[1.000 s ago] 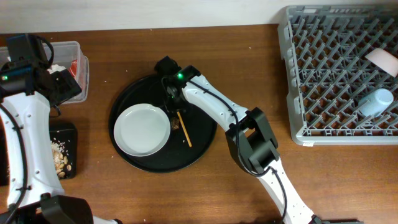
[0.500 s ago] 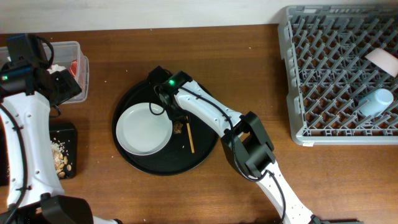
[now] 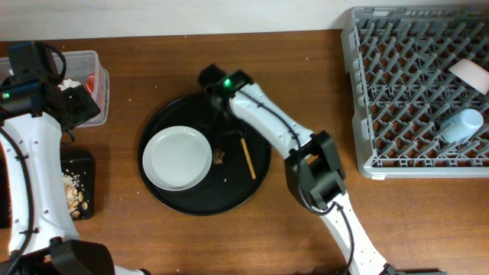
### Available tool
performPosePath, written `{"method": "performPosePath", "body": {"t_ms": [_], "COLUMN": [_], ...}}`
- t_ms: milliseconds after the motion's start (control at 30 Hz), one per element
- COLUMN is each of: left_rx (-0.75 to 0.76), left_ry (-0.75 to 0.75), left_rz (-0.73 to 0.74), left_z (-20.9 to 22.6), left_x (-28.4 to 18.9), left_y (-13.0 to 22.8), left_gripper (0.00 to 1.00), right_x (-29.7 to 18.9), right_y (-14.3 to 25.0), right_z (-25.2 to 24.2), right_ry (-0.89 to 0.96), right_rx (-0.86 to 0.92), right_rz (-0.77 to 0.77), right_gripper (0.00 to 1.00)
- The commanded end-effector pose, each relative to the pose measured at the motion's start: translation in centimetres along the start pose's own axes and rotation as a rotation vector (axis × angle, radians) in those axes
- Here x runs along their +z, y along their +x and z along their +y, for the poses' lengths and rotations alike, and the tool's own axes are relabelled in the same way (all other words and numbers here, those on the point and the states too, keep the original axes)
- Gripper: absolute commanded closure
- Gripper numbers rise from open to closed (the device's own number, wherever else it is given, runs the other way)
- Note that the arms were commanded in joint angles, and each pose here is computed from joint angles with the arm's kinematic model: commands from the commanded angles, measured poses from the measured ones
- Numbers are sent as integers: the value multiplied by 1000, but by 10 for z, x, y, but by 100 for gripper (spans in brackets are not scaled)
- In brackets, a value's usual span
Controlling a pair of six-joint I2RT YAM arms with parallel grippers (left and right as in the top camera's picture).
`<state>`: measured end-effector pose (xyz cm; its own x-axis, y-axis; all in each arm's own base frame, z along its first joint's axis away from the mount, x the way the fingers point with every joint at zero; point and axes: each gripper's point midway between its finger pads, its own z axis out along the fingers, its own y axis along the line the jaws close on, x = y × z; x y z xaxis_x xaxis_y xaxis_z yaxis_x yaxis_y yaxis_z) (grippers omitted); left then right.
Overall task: Sort waste into correct bins and load items into the dishwasher rack
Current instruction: 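Grasp the second chopstick with the right gripper and place it in the rack, then return the right gripper to the tray and grasp the white plate rim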
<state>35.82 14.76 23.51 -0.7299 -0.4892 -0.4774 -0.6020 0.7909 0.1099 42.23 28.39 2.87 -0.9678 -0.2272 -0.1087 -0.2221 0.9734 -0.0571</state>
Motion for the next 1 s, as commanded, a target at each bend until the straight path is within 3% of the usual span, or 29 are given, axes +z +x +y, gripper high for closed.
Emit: {"method": "performPosePath", "body": {"t_ms": [0, 67, 167, 400, 500, 733, 767, 800, 833, 967], "left_rx": [-6, -6, -6, -6, -6, -6, -6, -6, -6, -6], "left_ry": [-8, -9, -8, -8, -9, -8, -9, -8, -8, -9], "left_rz": [6, 6, 6, 6, 6, 6, 6, 6, 6, 6], "left_z": [1, 1, 1, 1, 1, 1, 1, 1, 1, 1], "left_x": [2, 2, 2, 2, 2, 2, 2, 2, 2, 2], "left_y": [2, 2, 2, 2, 2, 2, 2, 2, 2, 2], "left_gripper": [1, 1, 1, 1, 1, 1, 1, 1, 1, 1], "right_x": [-74, -130, -198, -179, -151, -91, -90, -90, -90, -104], "right_y": [-38, -51, -62, -34, -23, -20, -19, -18, -17, -16], "right_z": [-29, -71, -190, -349, -372, -372, -371, -371, -371, -358], "right_ry": [-69, -82, -32, -74, -68, -94, -96, -96, -97, -110], "right_rx": [39, 45, 139, 291, 242, 249, 250, 250, 256, 321], "right_rz": [-128, -211, -384, -343, -266, -147, -141, -139, -135, -135], "right_gripper": [96, 96, 96, 96, 96, 94, 82, 53, 38, 34]}}
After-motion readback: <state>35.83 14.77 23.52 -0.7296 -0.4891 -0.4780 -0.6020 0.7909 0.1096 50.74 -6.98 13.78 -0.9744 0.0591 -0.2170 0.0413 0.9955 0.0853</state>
